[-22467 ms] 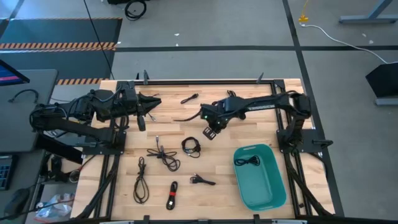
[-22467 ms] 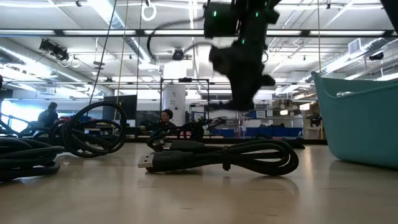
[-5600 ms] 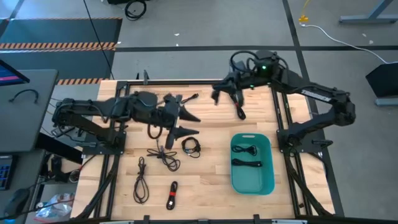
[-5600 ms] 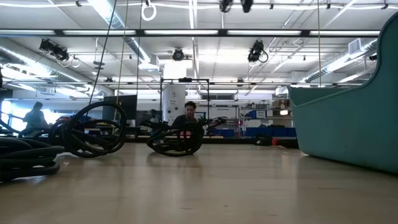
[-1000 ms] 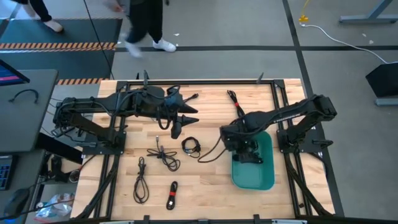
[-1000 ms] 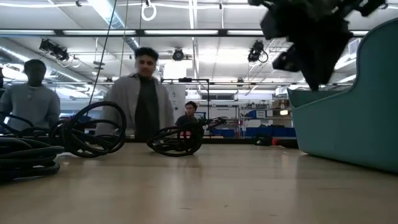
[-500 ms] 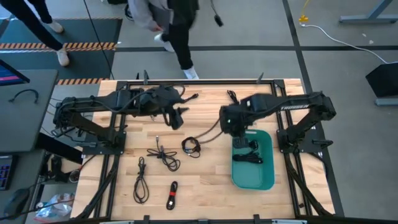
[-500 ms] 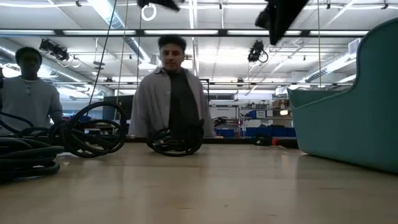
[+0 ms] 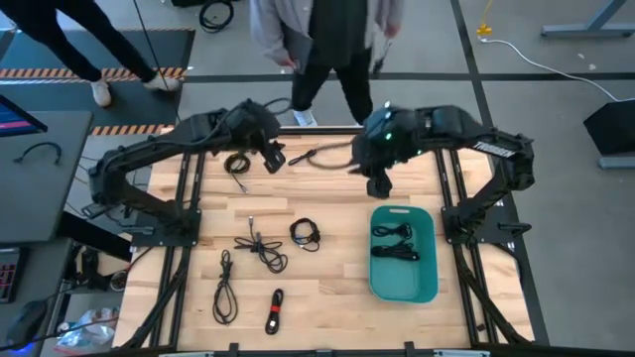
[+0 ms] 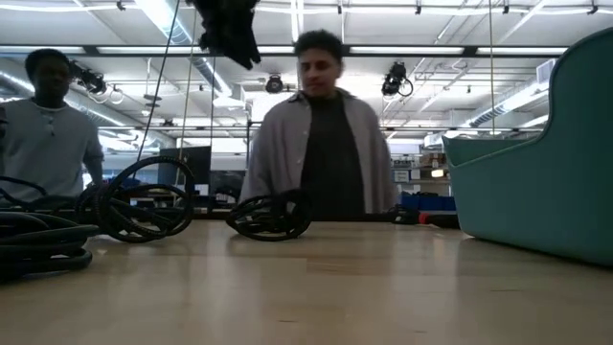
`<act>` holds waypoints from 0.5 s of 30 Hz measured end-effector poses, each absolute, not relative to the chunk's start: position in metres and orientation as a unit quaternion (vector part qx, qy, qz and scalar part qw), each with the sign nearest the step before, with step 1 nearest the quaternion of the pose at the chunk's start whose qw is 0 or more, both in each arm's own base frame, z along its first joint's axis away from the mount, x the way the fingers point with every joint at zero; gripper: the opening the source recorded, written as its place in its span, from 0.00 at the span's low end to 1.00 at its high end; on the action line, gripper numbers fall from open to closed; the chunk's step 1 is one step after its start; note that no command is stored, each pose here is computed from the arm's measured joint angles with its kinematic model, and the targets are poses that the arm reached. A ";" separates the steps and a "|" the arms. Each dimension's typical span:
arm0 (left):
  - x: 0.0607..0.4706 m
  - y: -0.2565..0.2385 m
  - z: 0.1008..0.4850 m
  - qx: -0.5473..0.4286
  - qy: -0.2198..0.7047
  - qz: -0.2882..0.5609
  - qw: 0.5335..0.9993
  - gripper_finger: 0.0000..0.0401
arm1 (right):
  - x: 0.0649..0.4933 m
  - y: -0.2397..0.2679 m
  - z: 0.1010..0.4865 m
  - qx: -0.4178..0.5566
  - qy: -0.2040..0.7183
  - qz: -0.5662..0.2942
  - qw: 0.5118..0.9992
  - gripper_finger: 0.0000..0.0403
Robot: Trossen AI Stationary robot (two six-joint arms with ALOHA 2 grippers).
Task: Pick and place USB-C Cables
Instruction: Put the black charger cable into the green bin
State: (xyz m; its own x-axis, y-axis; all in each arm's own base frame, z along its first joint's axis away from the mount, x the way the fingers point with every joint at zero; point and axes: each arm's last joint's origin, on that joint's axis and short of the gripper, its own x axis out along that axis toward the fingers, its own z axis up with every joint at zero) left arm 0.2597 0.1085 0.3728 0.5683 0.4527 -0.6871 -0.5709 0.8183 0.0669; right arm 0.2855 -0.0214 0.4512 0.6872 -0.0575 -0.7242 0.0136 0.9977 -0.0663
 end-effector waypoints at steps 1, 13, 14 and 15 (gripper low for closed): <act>0.260 0.116 0.369 -0.083 0.372 0.287 0.879 0.44 | 0.285 -0.023 0.458 -0.031 0.378 -0.020 0.925 0.24; 0.298 0.187 0.291 -0.087 0.471 0.193 0.856 0.44 | 0.269 -0.031 0.519 -0.041 0.213 0.005 0.976 0.24; 0.302 0.190 0.283 -0.081 0.481 0.186 0.853 0.44 | 0.268 -0.030 0.523 -0.040 0.202 0.011 0.979 0.24; 0.306 0.193 0.276 -0.076 0.490 0.181 0.849 0.44 | 0.267 -0.030 0.527 -0.039 0.189 0.017 0.981 0.24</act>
State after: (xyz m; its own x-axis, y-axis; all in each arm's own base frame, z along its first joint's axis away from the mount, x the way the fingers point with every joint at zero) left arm 0.3055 0.1932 0.2756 0.4542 0.2324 -0.8601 -0.3814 0.9232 0.0480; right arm 0.2669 -0.0299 0.5265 0.9278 0.0186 -0.3727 -0.0481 0.9964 -0.0699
